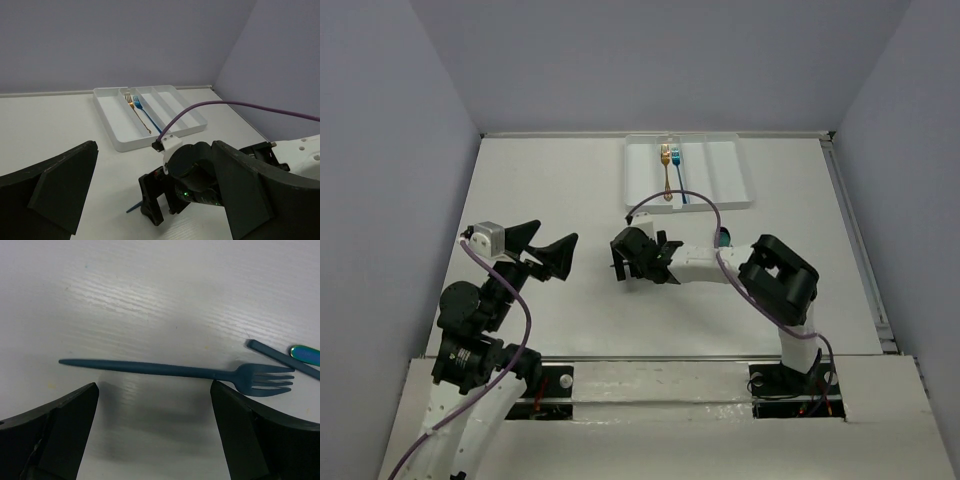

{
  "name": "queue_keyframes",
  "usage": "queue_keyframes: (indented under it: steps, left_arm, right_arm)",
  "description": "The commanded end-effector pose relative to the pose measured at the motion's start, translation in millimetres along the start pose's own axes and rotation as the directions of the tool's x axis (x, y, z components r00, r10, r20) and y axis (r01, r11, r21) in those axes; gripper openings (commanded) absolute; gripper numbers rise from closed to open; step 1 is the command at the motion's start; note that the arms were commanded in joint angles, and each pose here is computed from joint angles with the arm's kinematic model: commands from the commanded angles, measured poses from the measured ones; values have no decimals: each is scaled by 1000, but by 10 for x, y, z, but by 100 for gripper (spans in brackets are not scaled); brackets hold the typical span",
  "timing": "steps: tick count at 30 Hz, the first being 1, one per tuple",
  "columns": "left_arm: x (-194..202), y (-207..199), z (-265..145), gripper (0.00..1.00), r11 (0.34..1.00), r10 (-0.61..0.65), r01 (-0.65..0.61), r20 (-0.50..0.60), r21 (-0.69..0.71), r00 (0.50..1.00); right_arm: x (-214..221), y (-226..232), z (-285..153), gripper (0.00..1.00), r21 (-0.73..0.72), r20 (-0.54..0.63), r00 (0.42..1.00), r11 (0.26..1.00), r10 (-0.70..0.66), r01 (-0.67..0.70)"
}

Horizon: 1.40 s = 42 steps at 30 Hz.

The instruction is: Sort the eating utensils into containers

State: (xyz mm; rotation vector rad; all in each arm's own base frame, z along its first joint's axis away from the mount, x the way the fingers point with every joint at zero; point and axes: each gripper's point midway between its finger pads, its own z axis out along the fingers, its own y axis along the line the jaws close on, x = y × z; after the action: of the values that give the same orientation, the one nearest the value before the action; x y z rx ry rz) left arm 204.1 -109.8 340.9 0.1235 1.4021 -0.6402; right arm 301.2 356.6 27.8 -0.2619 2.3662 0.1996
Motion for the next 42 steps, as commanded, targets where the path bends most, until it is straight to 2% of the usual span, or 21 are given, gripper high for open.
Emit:
queue_keyframes:
  steps: [1,8,14,20,28,29,31,32,36,37,41,42]
  left_arm:
    - [-238,-96,-2,99,999,6,-9,72,34,997]
    - [-241,-112,-8,99,999,6,-9,74,43,997]
    - [-241,-113,-8,99,999,4,-7,74,43,997]
    - [-244,-117,-12,99,999,4,-8,75,45,997]
    - [-235,-131,-8,99,999,3,-7,72,54,997]
    - [-232,-129,-5,99,999,3,-6,71,53,998]
    - [-229,-126,-5,99,999,2,-6,70,51,998]
    - [-233,-126,-5,99,999,4,-8,71,51,997]
    - [-237,-138,-8,99,998,2,-6,72,57,997]
    - [-240,-141,-9,99,998,2,-6,73,59,997]
    - [-243,-144,-12,99,998,0,-5,75,59,997]
    - [-237,-138,-5,99,998,0,-4,72,57,997]
  right_arm:
    - [113,-64,177,100,58,-51,998,998,24,-21]
    - [-54,117,9,100,-72,16,987,985,157,-156]
    - [-200,0,57,100,-31,73,967,970,243,-241]
    - [-359,-68,165,100,59,135,957,963,255,-265]
    - [-346,-222,346,85,225,148,963,940,227,-256]
    - [-331,-263,385,77,236,141,964,938,226,-255]
    - [-263,-194,395,76,199,98,972,953,212,-228]
    - [-205,-128,384,78,162,60,975,962,212,-219]
    - [-130,119,112,81,45,19,989,988,146,-147]
    - [-244,160,-21,81,5,32,989,990,142,-142]
    - [-407,212,-238,71,-70,60,994,993,95,-90]
    - [-526,222,-252,64,-78,73,993,993,91,-85]
